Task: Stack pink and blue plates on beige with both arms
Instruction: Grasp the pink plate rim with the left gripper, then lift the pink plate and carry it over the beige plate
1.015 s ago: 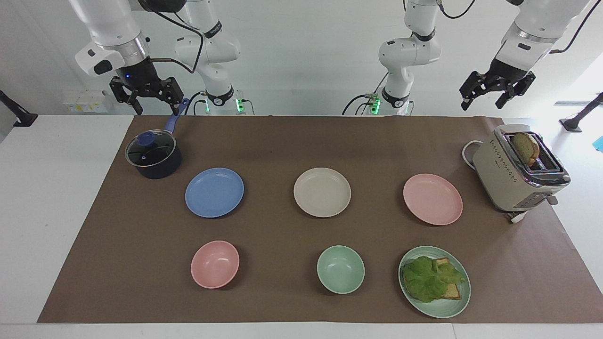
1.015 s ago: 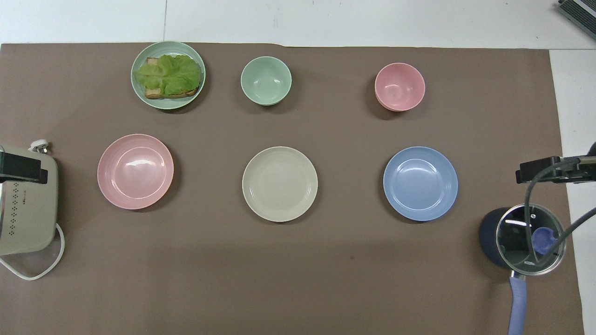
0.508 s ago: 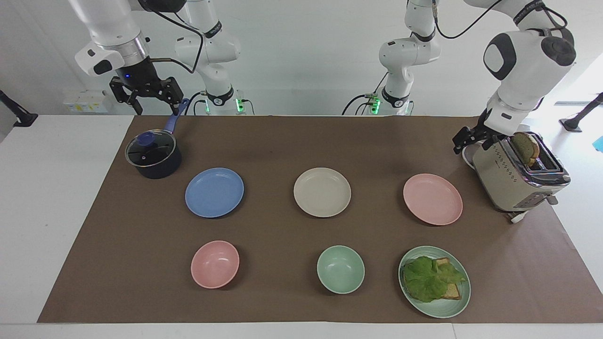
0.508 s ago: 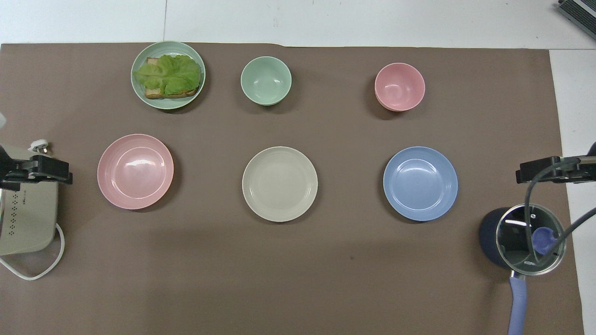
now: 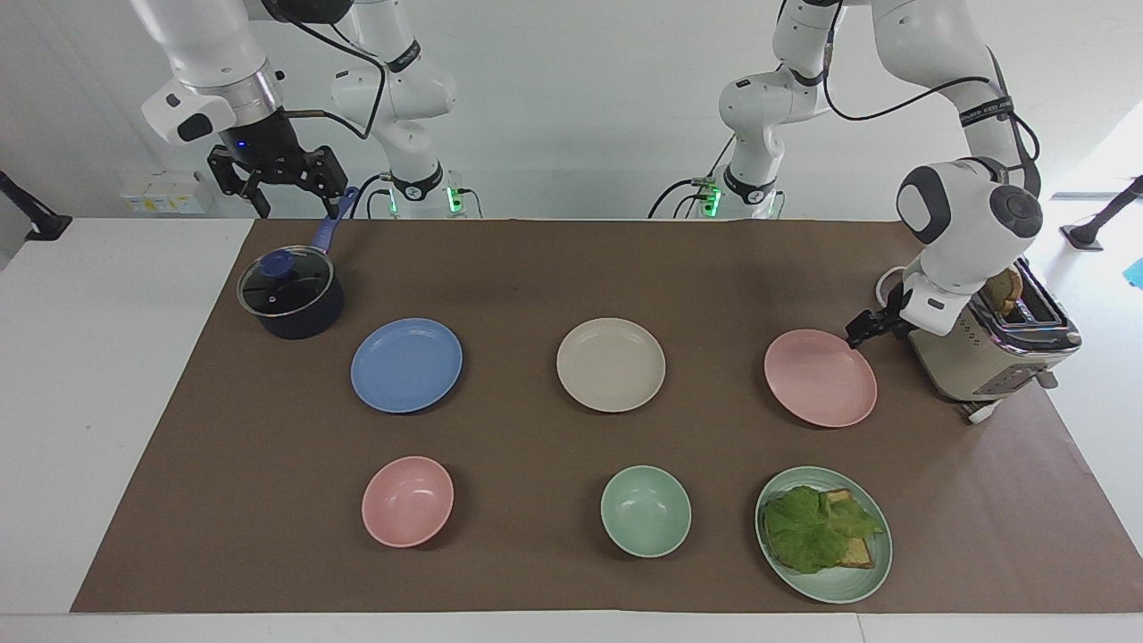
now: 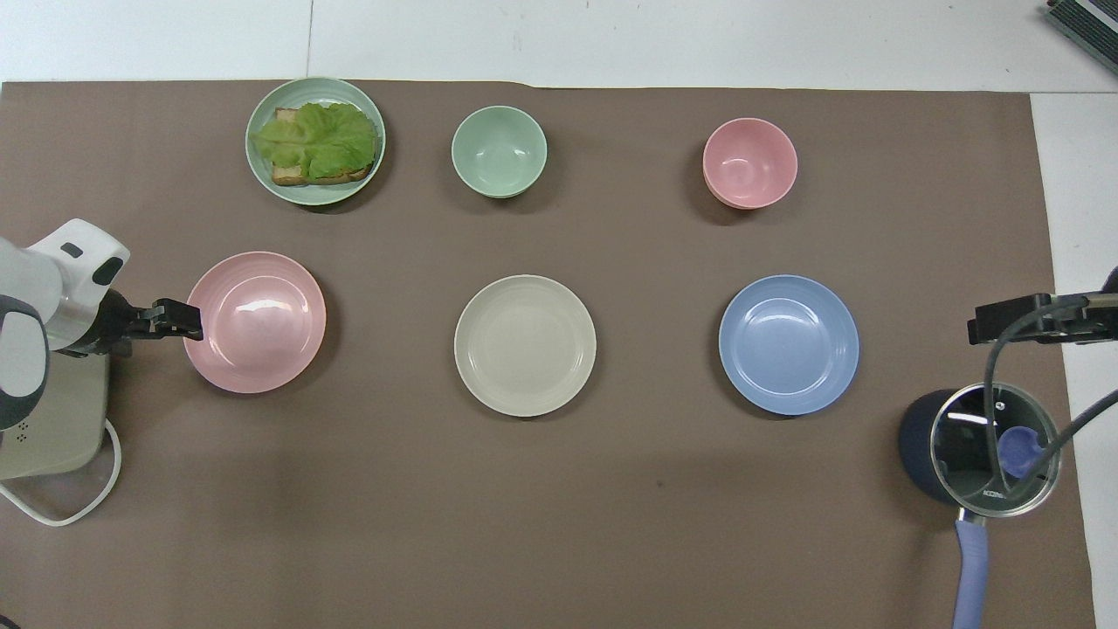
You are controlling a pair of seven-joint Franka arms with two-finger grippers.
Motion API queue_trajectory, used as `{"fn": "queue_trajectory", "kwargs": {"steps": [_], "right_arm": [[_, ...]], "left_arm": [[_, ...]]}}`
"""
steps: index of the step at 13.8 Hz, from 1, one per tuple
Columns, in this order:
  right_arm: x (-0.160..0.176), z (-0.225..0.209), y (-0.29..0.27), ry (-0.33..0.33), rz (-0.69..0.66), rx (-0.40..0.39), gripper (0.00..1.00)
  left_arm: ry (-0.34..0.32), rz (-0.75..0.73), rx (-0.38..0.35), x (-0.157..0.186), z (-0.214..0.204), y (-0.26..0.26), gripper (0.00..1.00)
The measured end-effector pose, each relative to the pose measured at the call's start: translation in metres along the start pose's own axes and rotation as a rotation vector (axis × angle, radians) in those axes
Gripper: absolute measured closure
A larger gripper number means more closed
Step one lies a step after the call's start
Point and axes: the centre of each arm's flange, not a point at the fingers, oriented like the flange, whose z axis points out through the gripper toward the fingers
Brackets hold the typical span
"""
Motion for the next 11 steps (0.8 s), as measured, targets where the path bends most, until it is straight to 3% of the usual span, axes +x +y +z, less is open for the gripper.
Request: {"fn": "queue_trajectory", "kwargs": {"steps": [4,11], "right_arm": [[0.0,0.0,0.0,0.0,0.0,0.0,0.0],[0.0,0.0,0.0,0.0,0.0,0.0,0.0]], "left_arm": [[-0.033,-0.076,0.001,-0.007,0.037,-0.002,0.0],[-0.035,-0.116,0.002,-0.007,0.038,-0.001,0.83]]}}
